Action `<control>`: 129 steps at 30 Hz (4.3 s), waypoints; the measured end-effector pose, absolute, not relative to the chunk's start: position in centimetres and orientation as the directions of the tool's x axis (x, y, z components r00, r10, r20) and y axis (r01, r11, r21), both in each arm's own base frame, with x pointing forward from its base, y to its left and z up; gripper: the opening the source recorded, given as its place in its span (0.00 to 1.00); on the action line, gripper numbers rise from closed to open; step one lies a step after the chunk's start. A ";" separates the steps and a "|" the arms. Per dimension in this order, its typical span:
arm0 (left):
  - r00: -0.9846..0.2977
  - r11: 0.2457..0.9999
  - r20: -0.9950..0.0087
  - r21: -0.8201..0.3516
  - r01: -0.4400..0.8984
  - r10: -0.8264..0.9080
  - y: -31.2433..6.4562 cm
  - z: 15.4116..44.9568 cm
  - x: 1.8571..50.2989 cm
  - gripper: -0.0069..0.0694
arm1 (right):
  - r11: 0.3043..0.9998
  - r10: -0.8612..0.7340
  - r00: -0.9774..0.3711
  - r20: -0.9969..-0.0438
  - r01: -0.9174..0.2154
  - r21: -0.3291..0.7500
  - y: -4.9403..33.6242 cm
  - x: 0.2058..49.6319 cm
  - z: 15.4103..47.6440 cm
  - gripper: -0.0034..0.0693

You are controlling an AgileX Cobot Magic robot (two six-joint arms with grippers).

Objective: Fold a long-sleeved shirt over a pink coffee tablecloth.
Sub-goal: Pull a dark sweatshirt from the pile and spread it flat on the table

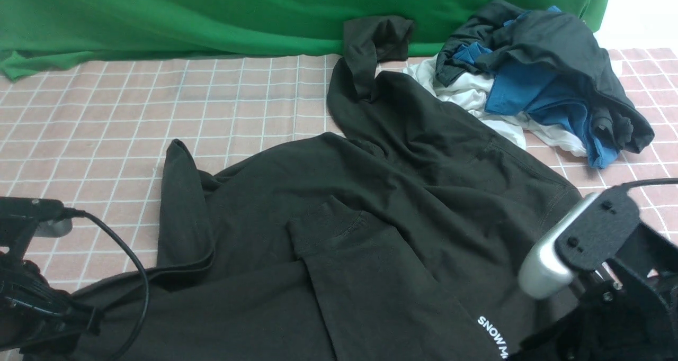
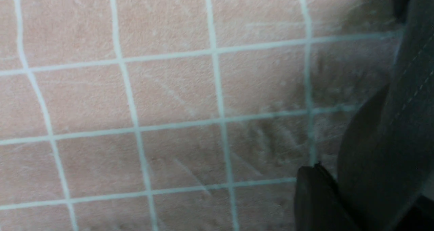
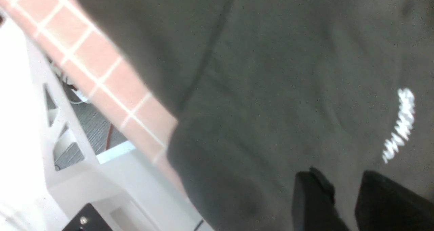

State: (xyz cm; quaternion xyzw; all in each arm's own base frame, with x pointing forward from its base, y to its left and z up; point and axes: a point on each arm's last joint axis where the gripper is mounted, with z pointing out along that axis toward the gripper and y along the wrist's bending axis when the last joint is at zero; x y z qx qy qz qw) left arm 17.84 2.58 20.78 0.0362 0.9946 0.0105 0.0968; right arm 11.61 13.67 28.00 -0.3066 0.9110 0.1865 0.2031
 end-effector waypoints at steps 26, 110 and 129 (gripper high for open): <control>-0.841 0.960 -0.534 -0.186 0.212 0.082 1.1 28.3 27.7 0.14 | 0.694 -0.497 -0.630 -0.596 -0.701 0.163 14.5 12.3 28.4 0.37; -0.905 0.955 -0.330 0.211 0.208 0.270 8.4 23.0 39.3 0.37 | 0.745 -0.451 -0.646 -0.616 -0.653 0.140 14.5 13.1 28.4 0.37; -0.815 0.870 -0.311 0.115 0.479 0.490 8.7 19.1 36.3 0.75 | 0.755 -0.425 -0.655 -0.624 -0.638 0.155 14.5 13.2 28.4 0.37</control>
